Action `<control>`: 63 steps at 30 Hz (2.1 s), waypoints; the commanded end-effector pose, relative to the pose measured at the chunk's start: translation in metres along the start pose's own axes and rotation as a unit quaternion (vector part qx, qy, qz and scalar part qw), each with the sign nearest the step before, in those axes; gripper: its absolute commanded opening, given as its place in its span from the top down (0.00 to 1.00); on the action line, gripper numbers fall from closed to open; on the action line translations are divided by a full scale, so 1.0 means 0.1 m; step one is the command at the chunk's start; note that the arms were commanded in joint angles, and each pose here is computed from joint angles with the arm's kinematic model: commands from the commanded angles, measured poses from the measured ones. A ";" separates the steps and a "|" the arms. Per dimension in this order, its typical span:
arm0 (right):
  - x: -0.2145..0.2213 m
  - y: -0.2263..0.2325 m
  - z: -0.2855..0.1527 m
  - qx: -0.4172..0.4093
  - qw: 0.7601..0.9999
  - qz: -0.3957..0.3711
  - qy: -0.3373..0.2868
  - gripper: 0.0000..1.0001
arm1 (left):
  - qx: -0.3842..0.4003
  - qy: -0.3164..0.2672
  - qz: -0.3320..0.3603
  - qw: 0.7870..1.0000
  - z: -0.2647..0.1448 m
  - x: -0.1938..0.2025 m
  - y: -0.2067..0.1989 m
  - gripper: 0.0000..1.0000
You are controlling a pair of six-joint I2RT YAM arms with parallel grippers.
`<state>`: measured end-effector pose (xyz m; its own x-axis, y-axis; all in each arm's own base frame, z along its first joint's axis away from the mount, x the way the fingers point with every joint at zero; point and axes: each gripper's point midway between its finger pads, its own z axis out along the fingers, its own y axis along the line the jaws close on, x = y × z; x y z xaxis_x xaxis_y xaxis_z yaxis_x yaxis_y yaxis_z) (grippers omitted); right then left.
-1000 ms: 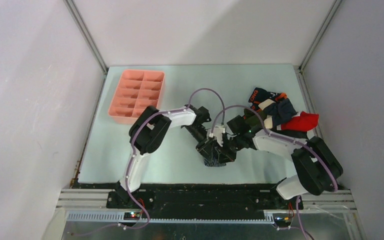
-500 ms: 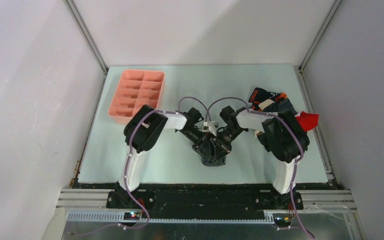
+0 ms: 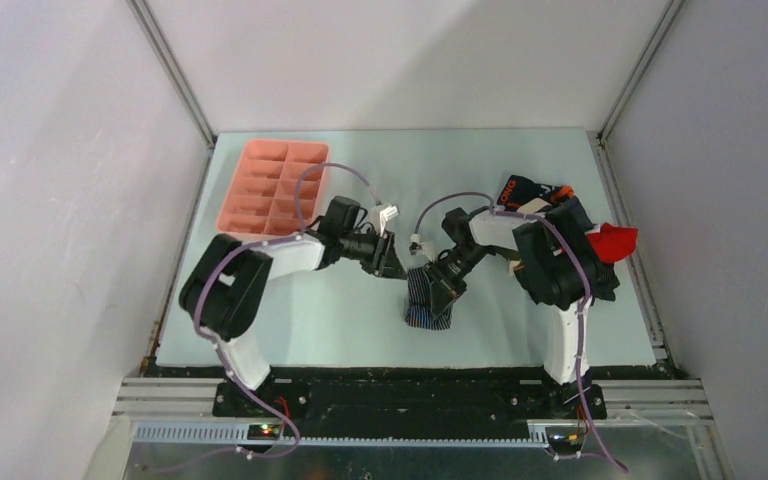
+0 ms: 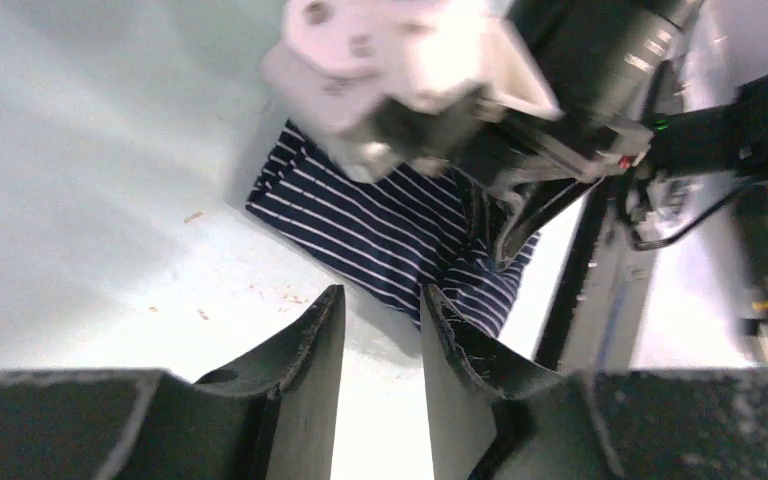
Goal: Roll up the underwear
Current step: Roll the underwear to the center of the board.
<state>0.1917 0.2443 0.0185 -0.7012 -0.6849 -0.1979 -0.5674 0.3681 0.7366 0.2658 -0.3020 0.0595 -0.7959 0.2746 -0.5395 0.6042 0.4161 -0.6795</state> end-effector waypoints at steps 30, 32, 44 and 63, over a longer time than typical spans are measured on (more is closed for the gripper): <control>0.39 -0.42 0.11 0.063 0.987 0.103 0.104 1.00 | -0.066 0.000 0.770 0.635 0.40 0.77 -0.59 0.51; 0.39 -0.42 0.11 0.062 0.987 0.107 0.104 1.00 | -0.082 0.017 0.766 0.637 0.45 0.76 -0.48 0.51; 0.25 -0.47 -0.06 0.076 0.989 0.116 0.057 0.51 | -0.013 0.154 0.729 0.666 0.55 1.15 -0.29 1.00; 0.55 0.92 -1.75 0.354 0.790 -0.396 -0.306 0.16 | 0.212 0.278 0.412 0.841 0.52 1.08 -0.75 1.00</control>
<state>0.2344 0.1171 0.3081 0.1619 -0.3629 -0.9176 -0.6657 0.6463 -0.3731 0.1825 -0.3651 0.0303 0.3352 0.6423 -0.6892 0.8819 -0.4713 -0.0103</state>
